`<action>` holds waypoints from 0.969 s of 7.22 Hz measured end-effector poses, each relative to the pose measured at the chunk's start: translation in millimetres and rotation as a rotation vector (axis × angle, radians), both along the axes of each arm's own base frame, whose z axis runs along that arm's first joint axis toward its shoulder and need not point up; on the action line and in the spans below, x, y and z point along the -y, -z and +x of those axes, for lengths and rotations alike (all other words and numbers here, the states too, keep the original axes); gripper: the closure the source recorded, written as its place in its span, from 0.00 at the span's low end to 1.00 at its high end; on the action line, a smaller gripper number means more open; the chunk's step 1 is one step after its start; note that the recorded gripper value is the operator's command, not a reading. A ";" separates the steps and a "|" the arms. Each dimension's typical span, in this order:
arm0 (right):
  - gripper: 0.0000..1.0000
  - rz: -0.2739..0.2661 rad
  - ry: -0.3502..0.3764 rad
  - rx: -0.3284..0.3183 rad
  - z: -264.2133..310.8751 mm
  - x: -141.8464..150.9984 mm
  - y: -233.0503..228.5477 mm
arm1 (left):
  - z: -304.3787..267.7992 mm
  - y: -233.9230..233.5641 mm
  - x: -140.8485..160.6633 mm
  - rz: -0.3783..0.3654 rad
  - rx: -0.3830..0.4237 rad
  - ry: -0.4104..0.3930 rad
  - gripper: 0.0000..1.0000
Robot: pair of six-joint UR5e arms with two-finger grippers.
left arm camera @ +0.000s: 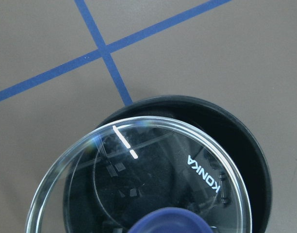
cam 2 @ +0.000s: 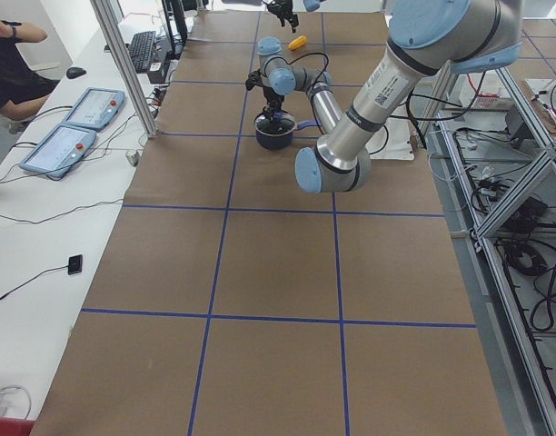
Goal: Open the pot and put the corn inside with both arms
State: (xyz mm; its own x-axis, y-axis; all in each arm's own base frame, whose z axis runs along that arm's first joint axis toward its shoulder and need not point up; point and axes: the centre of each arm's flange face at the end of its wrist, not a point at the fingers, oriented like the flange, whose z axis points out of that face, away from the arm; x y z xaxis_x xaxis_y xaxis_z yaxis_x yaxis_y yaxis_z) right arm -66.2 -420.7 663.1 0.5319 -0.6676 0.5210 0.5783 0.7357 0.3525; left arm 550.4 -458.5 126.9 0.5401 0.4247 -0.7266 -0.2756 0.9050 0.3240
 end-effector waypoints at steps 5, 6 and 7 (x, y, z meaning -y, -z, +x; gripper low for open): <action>0.01 0.015 0.053 -0.010 -22.8 8.0 -5.2 | -44.3 3.4 26.4 0.009 -0.026 0.039 0.45; 0.01 0.036 0.068 -0.011 -24.9 9.0 -8.4 | -68.4 -9.7 36.9 0.008 -0.036 0.030 0.45; 0.01 0.053 0.079 -0.010 -25.2 8.5 -11.5 | -97.2 -27.8 47.3 0.021 -0.044 0.014 0.45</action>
State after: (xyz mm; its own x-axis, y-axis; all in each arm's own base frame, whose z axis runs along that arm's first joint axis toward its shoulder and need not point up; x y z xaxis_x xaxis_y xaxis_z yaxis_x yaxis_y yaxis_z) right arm -91.3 -429.2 674.6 0.4813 -0.7343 0.4787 0.6376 0.6681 0.3836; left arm 453.2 -505.9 154.8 0.5141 0.4323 -0.7408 -0.2481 0.9017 0.3540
